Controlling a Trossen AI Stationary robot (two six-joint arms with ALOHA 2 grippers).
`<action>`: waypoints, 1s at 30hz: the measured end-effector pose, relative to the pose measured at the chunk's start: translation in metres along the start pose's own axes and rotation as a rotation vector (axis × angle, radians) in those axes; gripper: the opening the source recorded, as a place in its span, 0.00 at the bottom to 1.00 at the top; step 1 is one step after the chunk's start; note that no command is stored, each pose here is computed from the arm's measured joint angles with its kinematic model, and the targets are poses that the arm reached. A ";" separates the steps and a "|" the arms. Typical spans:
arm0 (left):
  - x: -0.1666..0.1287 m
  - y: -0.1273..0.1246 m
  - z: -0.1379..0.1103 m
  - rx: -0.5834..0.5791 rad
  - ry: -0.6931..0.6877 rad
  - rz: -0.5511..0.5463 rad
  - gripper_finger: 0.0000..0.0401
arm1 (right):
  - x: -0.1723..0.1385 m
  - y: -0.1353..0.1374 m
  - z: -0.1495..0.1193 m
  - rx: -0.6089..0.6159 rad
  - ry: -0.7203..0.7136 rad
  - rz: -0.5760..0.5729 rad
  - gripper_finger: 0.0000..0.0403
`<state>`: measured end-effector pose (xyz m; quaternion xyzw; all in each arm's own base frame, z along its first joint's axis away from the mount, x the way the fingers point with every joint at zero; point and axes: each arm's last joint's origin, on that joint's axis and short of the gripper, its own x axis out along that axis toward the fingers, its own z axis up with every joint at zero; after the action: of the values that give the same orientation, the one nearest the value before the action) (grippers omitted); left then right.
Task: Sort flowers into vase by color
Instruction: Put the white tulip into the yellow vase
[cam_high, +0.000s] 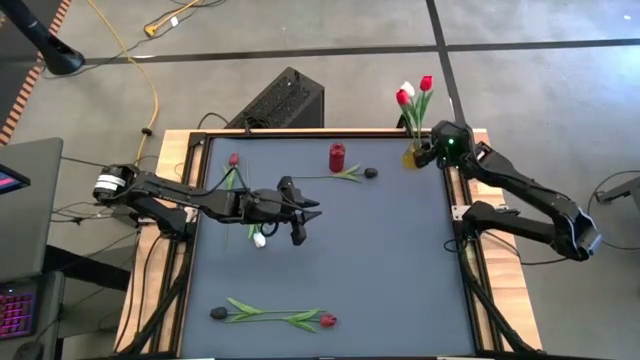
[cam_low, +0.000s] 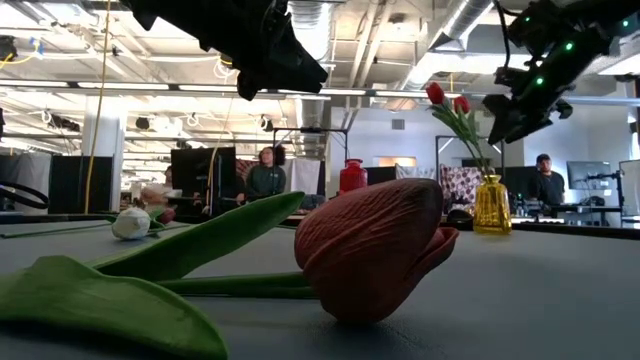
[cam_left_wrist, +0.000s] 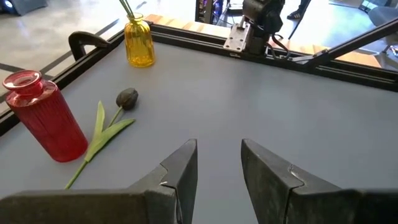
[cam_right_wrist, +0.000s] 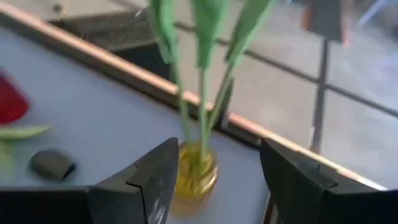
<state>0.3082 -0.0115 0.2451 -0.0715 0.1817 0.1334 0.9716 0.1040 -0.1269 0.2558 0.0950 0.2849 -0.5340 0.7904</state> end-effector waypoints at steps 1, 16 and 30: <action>0.000 0.000 0.000 0.000 0.001 0.000 0.28 | -0.003 0.000 0.002 -0.006 0.018 0.021 0.63; -0.004 0.012 -0.030 -0.189 0.325 0.086 0.28 | -0.066 0.009 0.021 -0.021 0.004 0.354 0.63; -0.025 0.098 -0.060 -0.377 0.806 0.461 0.28 | -0.109 0.054 0.012 -0.189 -0.088 0.796 0.63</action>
<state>0.2380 0.0654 0.1897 -0.2496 0.5264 0.3371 0.7396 0.1273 -0.0237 0.3172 0.1017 0.2395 -0.1615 0.9520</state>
